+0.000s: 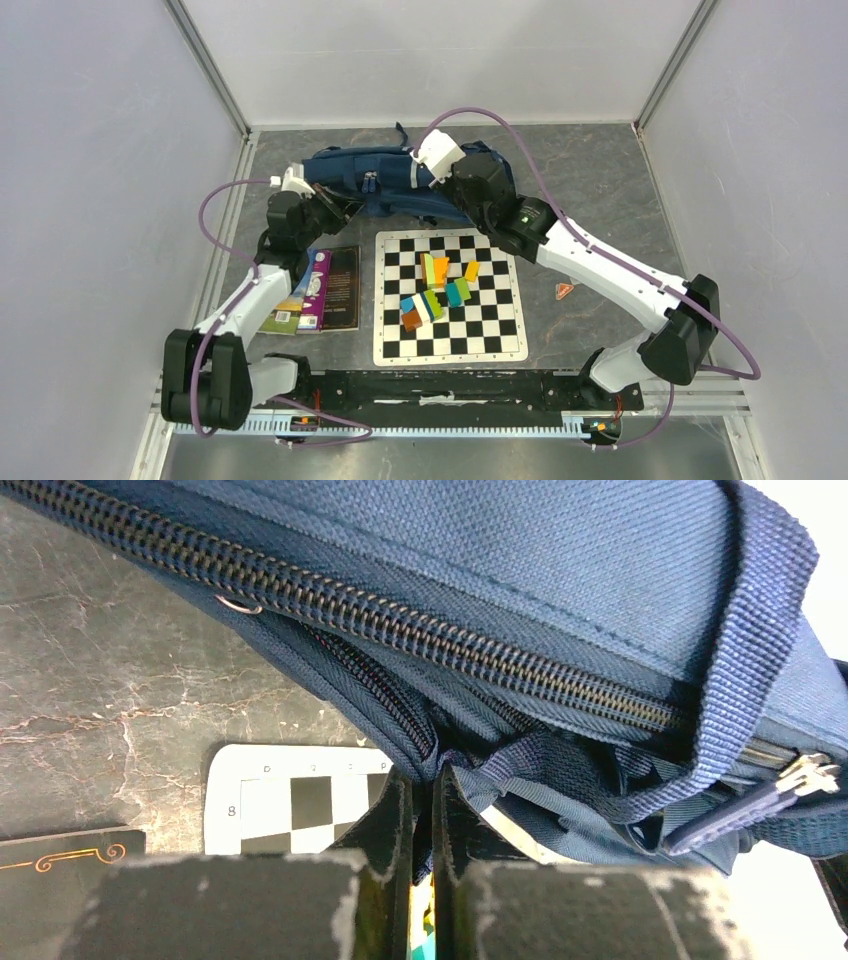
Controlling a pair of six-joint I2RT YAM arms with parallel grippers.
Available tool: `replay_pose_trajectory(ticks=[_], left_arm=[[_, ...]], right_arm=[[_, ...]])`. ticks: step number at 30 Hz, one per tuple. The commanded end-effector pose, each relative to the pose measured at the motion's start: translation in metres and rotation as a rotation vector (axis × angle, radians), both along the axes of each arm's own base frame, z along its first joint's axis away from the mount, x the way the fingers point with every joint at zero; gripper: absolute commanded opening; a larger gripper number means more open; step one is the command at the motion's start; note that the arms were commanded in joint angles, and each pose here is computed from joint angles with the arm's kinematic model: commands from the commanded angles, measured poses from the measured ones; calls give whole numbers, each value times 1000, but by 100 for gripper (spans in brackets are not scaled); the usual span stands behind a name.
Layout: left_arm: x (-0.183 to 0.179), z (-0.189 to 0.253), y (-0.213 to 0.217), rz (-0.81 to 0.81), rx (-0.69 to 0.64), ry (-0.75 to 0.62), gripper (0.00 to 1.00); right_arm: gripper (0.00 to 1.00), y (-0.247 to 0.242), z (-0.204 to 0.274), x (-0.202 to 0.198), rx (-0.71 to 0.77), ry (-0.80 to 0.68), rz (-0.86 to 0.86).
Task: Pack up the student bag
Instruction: Adjust the student bag at the center of the board.
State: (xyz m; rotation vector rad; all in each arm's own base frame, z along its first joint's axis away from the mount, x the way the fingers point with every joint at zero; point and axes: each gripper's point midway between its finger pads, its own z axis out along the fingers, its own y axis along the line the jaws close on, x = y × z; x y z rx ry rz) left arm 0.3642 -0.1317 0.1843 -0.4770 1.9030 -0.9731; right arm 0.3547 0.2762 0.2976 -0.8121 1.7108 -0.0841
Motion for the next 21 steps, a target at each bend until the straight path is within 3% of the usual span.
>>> replay_pose_trajectory(ticks=[1,10,16,21], left_arm=[[0,65,10,56,25,-195,2],[-56,147,9,-16,66,-318,2],[-78,146,10,-39,98,-295,2],[-75,114,13,-23,105,-187,2]], right_arm=[[0,-4,98,-5,245,-196,-2],[0,-16,133,-28,289,-193,48],[0,-9,123,-31,302,-171,82],[0,-4,96,-23,269,-146,65]])
